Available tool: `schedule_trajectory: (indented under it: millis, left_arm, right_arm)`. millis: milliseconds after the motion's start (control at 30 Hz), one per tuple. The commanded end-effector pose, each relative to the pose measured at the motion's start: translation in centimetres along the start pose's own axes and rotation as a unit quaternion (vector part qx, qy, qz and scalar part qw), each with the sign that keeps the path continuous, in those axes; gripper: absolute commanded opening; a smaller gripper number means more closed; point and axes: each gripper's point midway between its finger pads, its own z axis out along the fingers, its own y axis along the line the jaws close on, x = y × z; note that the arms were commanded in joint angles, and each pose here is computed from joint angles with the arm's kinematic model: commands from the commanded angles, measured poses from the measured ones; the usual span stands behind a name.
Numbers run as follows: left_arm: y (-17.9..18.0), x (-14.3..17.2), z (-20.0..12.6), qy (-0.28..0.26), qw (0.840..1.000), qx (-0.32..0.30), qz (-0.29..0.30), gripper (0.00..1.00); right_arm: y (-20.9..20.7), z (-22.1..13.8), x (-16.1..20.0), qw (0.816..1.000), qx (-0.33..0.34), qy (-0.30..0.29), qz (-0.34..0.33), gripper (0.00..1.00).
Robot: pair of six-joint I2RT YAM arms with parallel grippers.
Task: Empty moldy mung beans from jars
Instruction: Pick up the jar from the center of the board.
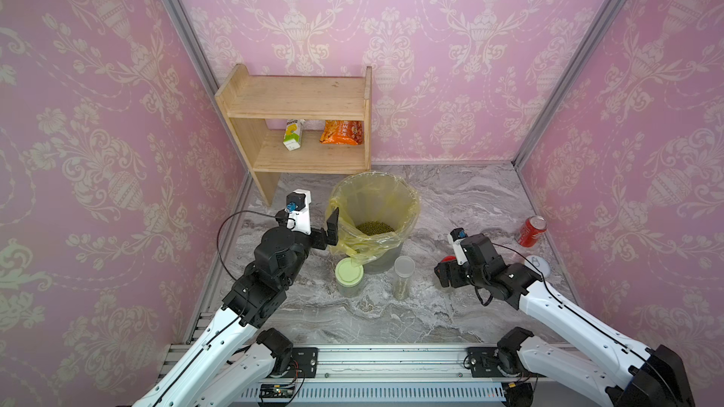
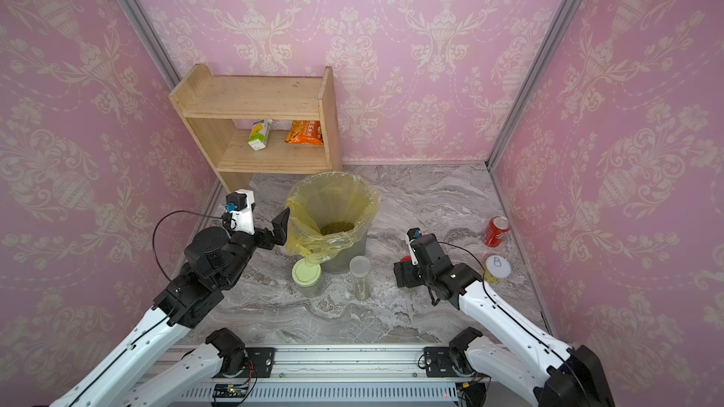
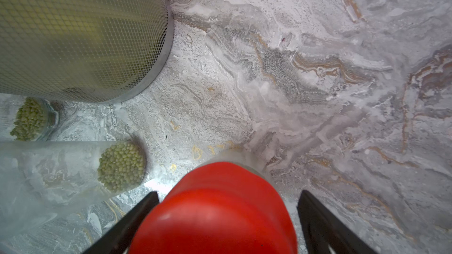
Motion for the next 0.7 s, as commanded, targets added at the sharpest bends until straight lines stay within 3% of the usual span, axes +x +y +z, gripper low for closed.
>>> schedule_trajectory:
  millis: [0, 133, 400, 667]
  left_arm:
    - [-0.3, 0.5, -0.1, 0.010, 1.000, 0.007, -0.005, 0.99]
    - [-0.4, 0.5, 0.0, 0.010, 1.000, 0.009, -0.005, 0.99]
    - [-0.5, 0.6, 0.0, 0.012, 1.000, 0.011, -0.004, 0.99]
    - [-1.2, 0.4, 0.1, 0.009, 0.999, 0.031, -0.004, 0.99]
  right_arm:
    - [-0.2, -0.5, -0.3, 1.000, 0.012, -0.005, 0.014, 0.91]
    - [-0.4, -0.5, -0.2, 1.000, 0.015, -0.005, 0.020, 0.86]
    - [-0.4, 0.1, 0.2, 0.999, 0.021, 0.013, 0.020, 0.64]
    - [-0.2, -1.8, -2.3, 0.998, 0.023, -0.027, 0.053, 0.57]
